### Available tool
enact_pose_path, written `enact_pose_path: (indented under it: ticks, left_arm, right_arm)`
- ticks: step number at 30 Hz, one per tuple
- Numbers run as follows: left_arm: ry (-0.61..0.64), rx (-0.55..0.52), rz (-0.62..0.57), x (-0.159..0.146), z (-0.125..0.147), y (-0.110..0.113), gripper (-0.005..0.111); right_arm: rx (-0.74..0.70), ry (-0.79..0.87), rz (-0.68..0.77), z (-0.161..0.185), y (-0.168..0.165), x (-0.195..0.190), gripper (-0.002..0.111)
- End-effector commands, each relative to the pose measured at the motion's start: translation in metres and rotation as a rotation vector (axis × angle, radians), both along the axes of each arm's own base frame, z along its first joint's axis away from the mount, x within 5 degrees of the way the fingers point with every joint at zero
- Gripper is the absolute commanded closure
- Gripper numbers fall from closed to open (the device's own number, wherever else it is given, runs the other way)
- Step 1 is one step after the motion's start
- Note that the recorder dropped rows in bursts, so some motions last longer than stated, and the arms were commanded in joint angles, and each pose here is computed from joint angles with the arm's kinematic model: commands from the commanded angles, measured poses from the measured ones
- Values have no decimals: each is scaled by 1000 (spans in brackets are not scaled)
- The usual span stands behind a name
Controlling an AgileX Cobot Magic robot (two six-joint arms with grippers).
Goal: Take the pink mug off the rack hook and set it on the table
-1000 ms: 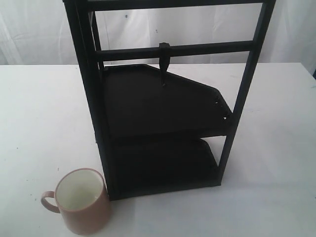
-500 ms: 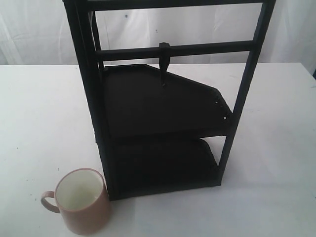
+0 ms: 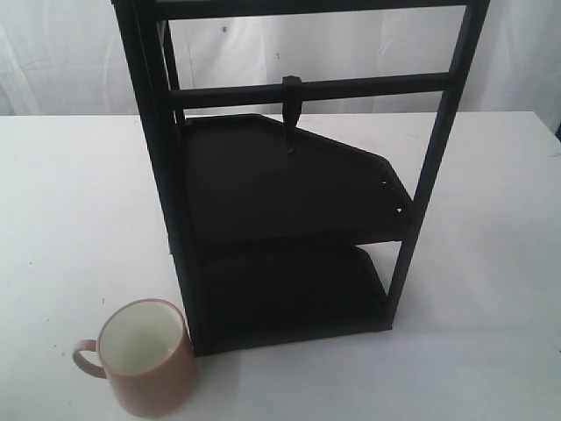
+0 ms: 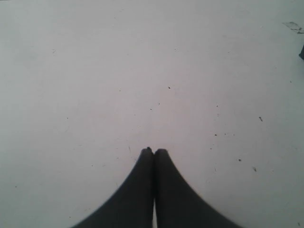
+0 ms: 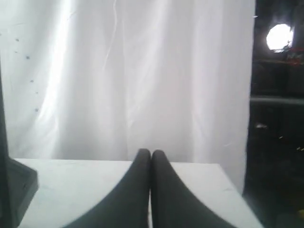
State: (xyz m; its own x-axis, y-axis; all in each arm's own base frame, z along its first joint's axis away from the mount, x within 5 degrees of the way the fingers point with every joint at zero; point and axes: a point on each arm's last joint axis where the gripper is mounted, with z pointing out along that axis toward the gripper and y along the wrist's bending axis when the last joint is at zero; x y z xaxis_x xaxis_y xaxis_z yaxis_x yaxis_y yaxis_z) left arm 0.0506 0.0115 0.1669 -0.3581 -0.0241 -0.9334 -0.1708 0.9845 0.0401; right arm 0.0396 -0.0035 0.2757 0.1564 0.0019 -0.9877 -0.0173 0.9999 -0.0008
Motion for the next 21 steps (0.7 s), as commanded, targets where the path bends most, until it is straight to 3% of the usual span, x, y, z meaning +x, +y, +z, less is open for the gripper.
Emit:
enact_pose_path:
  ticks: [1,3,6,7,9,21]
  left_arm:
    - [-2,1,-6,0,-1,0,107]
    - [-2,1,-6,0,-1,0,107]
    - [-2,1,-6,0,-1,0,107]
    - [-2,1,-6,0,-1,0,107]
    - [-2,1,-6,0,-1,0,107]
    - [-2,1,-6,0,-1,0,107]
  right_arm:
    - [-63,89,40,-40,6,11,108]
    - [-129,136,44,-57,7,14,108]
    - [-52,183,56,-73,7,17,108]
    - [-21,308,42,-84,6,16,108]
    - [-20,373,29,-90,5,15,108]
    - [-15,371,-54,-90,0,15,108]
